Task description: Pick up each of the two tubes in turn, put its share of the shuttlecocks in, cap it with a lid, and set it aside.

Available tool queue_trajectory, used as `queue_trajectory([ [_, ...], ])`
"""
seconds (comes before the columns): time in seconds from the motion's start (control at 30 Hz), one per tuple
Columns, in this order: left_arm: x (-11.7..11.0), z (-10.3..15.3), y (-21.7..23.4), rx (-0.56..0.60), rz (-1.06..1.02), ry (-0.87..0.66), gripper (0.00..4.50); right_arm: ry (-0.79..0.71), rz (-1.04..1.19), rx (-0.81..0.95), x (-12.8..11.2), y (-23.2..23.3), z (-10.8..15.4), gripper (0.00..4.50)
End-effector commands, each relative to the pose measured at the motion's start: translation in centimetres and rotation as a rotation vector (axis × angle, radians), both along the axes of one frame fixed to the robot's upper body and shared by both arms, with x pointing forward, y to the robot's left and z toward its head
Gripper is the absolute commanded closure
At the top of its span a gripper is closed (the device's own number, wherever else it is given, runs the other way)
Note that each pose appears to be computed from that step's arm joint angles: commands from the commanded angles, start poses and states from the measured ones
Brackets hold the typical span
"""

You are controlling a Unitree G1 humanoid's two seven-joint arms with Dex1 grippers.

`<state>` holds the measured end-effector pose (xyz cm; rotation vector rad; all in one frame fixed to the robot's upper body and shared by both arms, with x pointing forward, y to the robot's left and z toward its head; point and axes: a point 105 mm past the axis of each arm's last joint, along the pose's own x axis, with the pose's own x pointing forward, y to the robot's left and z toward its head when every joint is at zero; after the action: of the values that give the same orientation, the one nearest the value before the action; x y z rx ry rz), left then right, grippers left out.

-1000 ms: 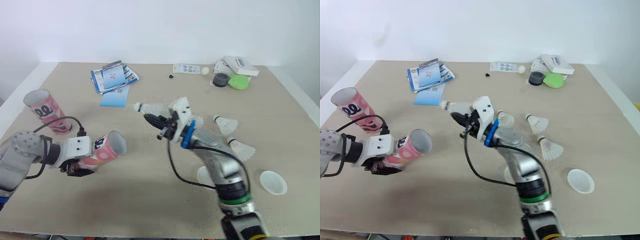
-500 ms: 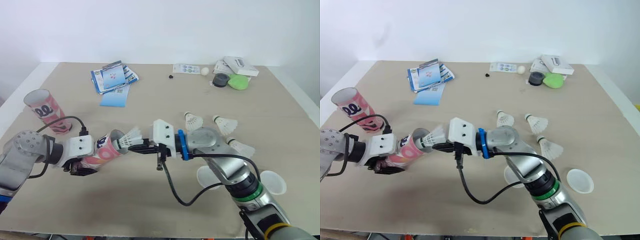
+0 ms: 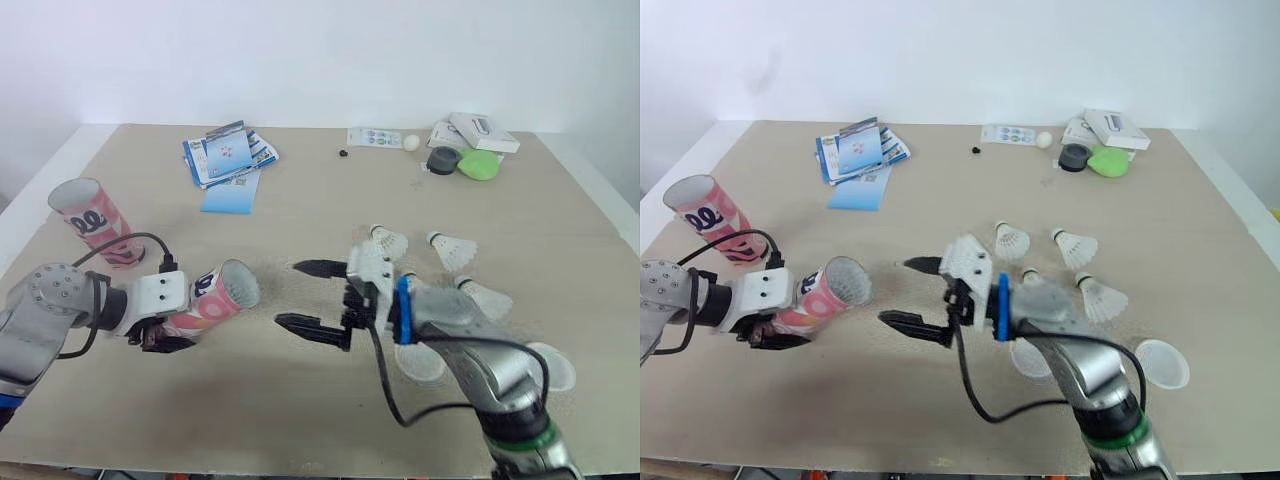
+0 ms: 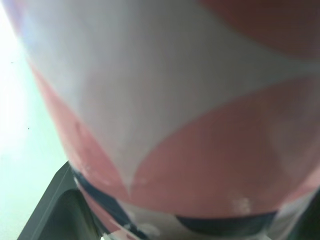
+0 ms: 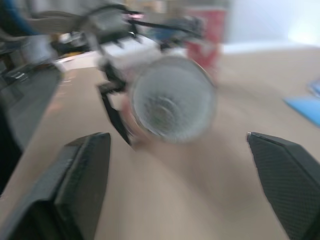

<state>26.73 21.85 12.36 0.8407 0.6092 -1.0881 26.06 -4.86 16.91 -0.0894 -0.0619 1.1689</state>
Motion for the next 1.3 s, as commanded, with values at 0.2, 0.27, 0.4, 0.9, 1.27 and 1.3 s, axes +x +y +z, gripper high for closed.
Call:
queue_trajectory([
  [0.2, -0.5, -1.2, -1.2, -0.032, -0.035, 0.041, 1.12, -0.140, -0.510, 0.067, -2.4, -8.6, -0.7, 0.10],
  [0.27, -0.5, -1.3, -1.4, -0.034, -0.040, 0.044, 1.12, -0.105, -0.522, 0.052, -3.7, -8.9, -1.6, 0.10],
  [0.4, -0.2, -1.4, -1.5, -0.035, -0.050, 0.043, 1.12, -0.031, -0.568, 0.045, -4.6, -9.6, -2.9, 0.10],
  [0.9, 0.0, -1.4, -1.8, -0.045, -0.053, 0.033, 1.12, 0.224, -0.809, 0.103, -0.6, -12.2, -5.6, 0.10],
  [1.27, -0.5, -1.5, -1.6, -0.046, -0.033, 0.027, 1.12, 0.274, -0.822, 0.166, 2.4, -11.7, -5.4, 1.34],
  [1.3, -0.5, -1.5, -1.6, -0.046, -0.032, 0.026, 1.12, 0.269, -0.818, 0.170, 2.7, -11.4, -5.2, 1.79],
])
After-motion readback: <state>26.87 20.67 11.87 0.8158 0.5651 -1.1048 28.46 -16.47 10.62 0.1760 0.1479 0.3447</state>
